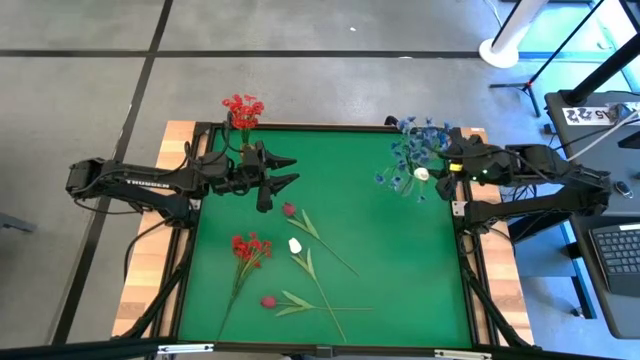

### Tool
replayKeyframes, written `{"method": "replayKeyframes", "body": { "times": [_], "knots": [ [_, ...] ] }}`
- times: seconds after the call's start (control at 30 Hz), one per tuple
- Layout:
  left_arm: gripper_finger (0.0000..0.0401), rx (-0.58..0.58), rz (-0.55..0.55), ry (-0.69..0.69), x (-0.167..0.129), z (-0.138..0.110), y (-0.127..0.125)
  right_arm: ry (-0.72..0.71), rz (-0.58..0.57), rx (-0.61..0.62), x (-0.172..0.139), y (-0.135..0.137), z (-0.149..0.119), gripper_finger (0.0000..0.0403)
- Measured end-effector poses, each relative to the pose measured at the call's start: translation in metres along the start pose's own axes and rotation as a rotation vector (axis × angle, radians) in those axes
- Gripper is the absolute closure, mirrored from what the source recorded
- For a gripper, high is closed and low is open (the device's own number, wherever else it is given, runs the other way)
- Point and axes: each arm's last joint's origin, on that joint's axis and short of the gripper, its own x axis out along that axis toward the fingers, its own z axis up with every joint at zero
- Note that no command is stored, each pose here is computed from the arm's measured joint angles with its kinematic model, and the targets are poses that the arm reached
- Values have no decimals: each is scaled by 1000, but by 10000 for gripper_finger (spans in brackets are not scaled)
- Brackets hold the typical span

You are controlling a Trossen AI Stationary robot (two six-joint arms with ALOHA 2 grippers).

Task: Sort flowers into vase by color
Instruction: Put the top white flower into the transparent vase, then put the top dark red flower into the yellow vase

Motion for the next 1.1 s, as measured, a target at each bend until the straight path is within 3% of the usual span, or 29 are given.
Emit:
{"method": "replayKeyframes", "body": {
  "times": [0.23, 0.6, 0.93, 1.1],
  "knots": [
    [195, -7, 0, 3, 0, 0, 0, 2, 22, 33, -18, -6, 4, 130],
    [195, -4, 8, 51, 0, -5, 1, -160, 344, 18, -28, 6, 28, 132],
    [195, -18, 19, 105, -1, -10, 2, -382, 385, -35, -35, 11, 47, 133],
    [195, -17, 20, 110, -1, -11, 2, -442, 385, -79, -17, 28, 67, 133]
  ]
}}
